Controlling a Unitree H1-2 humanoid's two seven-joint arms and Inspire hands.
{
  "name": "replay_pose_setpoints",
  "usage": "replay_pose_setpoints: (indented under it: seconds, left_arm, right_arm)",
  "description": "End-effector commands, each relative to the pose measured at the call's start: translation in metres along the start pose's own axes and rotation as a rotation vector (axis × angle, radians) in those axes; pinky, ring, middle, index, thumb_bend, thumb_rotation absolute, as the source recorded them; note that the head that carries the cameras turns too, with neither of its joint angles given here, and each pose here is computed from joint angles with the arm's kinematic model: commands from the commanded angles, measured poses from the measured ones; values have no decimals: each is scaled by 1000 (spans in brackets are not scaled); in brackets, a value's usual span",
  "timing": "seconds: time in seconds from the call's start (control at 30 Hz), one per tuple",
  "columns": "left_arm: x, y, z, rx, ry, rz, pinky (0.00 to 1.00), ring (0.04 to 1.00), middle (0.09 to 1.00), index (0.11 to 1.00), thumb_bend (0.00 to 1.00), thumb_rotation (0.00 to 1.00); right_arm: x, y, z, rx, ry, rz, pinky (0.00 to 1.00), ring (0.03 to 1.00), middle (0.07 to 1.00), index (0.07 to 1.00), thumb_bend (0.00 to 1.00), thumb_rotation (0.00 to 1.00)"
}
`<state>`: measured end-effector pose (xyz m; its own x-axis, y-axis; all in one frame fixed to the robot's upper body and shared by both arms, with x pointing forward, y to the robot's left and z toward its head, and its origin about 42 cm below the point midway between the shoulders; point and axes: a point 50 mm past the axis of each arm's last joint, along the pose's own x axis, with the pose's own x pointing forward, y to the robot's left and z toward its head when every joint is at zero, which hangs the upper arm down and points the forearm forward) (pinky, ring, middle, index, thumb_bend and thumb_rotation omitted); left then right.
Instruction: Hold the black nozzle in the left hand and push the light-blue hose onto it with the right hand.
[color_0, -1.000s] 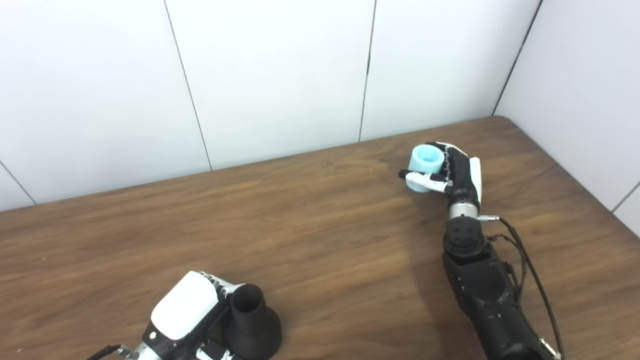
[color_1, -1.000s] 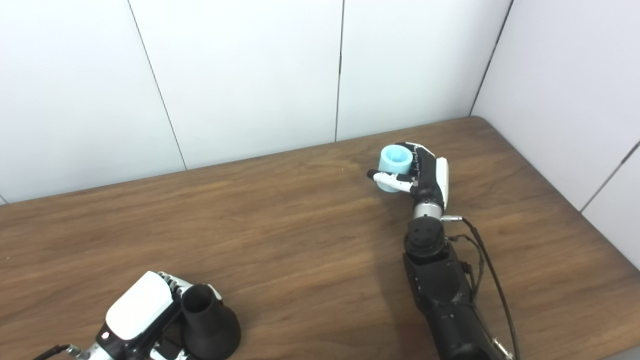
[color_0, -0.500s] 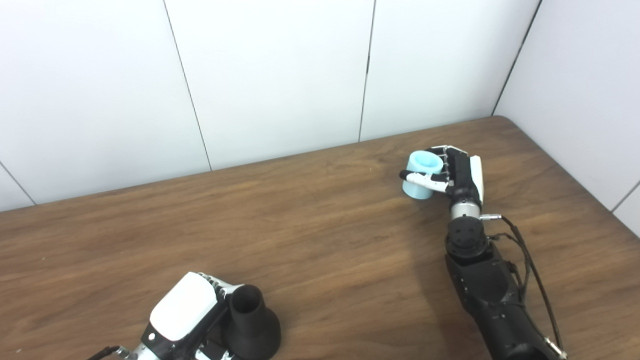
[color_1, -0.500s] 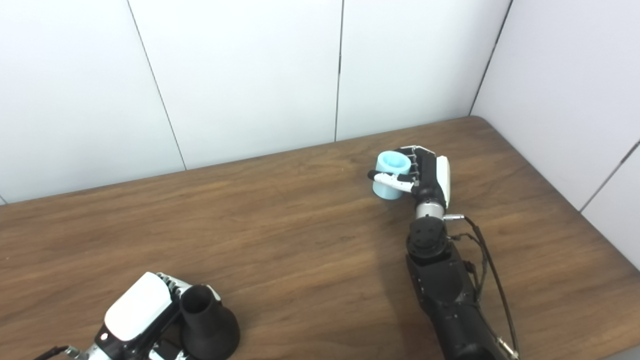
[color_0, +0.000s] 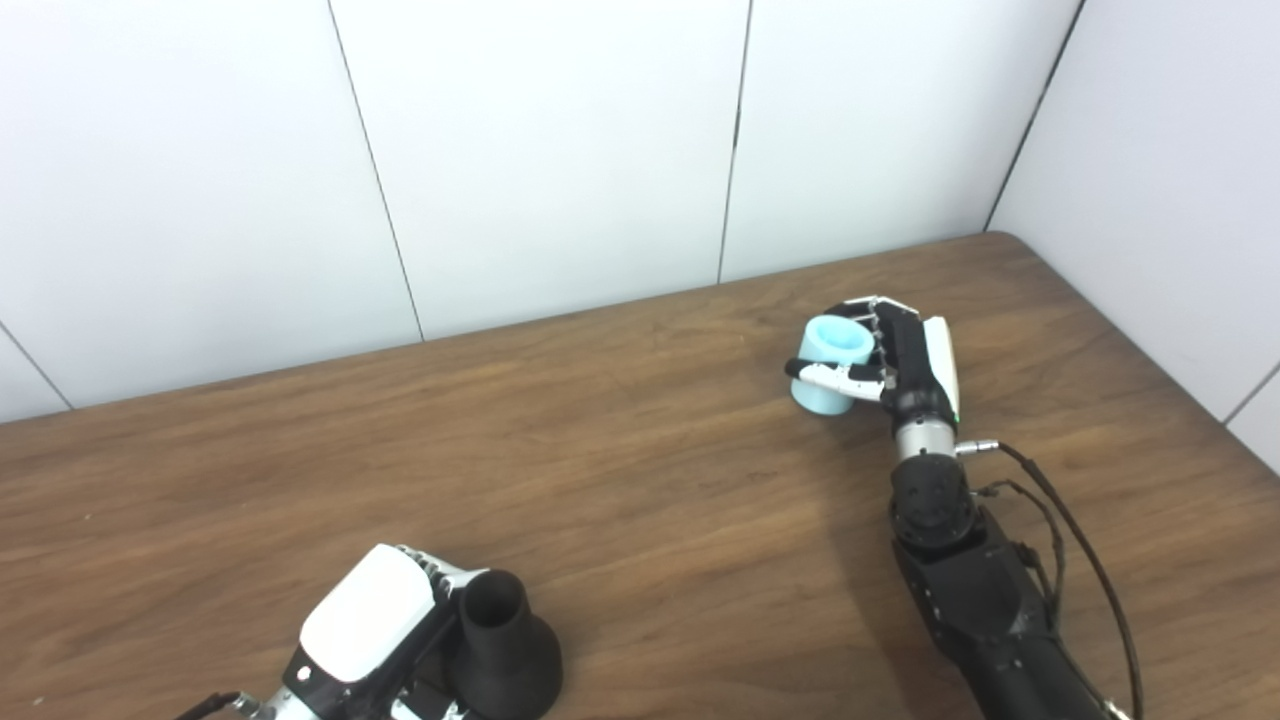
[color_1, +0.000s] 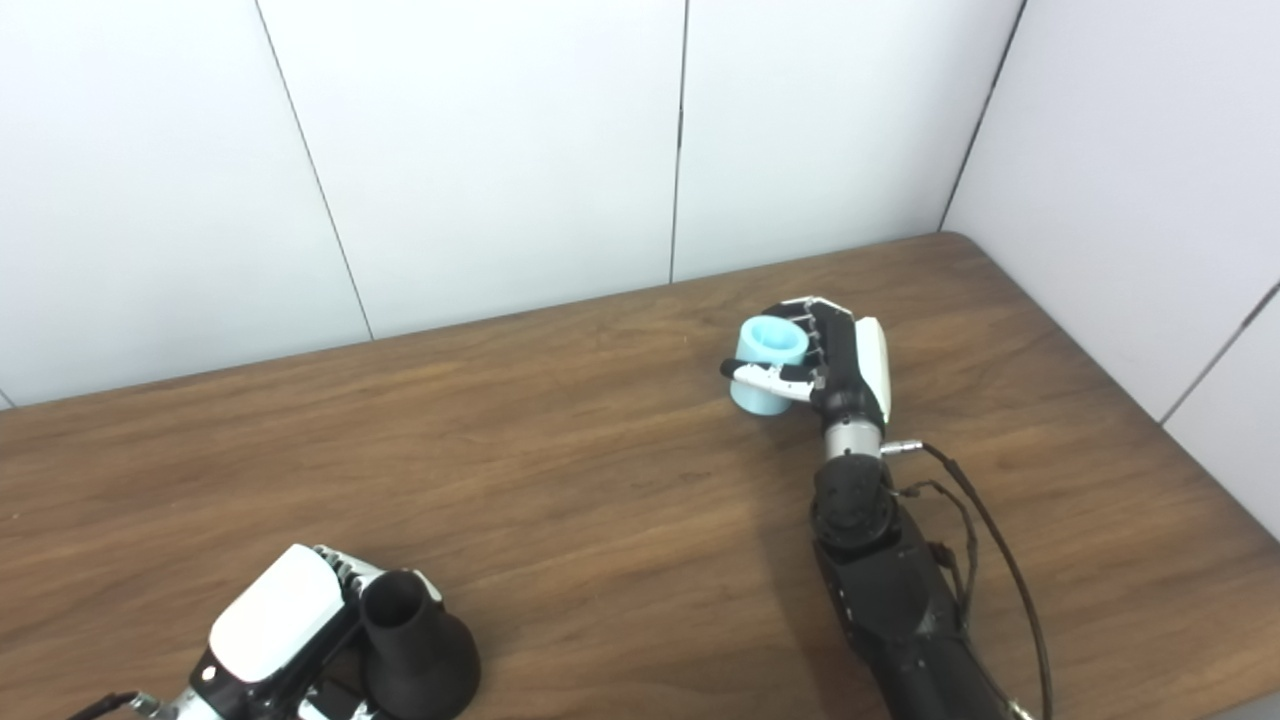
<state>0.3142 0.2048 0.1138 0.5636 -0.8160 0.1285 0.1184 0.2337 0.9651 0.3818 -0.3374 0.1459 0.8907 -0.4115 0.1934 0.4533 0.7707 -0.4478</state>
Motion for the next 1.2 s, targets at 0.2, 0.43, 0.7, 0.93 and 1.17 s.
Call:
replay_pose_setpoints:
  seconds: [0.2, 0.43, 0.7, 0.93, 1.17]
  left_arm:
    - [-26, -36, 10, -35, 29, -138, 116, 169, 258, 484, 520, 40]
    - [-23, -40, 10, -35, 35, -144, 113, 169, 256, 484, 520, 40]
    - [-19, -45, 10, -32, 34, -143, 99, 156, 236, 483, 520, 40]
    - [-15, -51, 7, -51, 51, -167, 106, 167, 250, 484, 519, 40]
    - [-8, -56, 7, -48, 62, -186, 127, 187, 280, 484, 518, 41]
  right_arm:
    - [-7, -5, 53, 33, -205, 61, 382, 399, 504, 538, 511, 0]
    - [-23, 1, 79, 44, -314, 108, 371, 406, 506, 532, 512, 0]
    - [-42, 7, 122, 116, -400, 179, 350, 402, 499, 542, 510, 0]
    - [-57, 16, 148, 139, -476, 241, 342, 399, 498, 540, 510, 0]
    - [-72, 19, 168, 188, -538, 299, 334, 396, 495, 542, 510, 0]
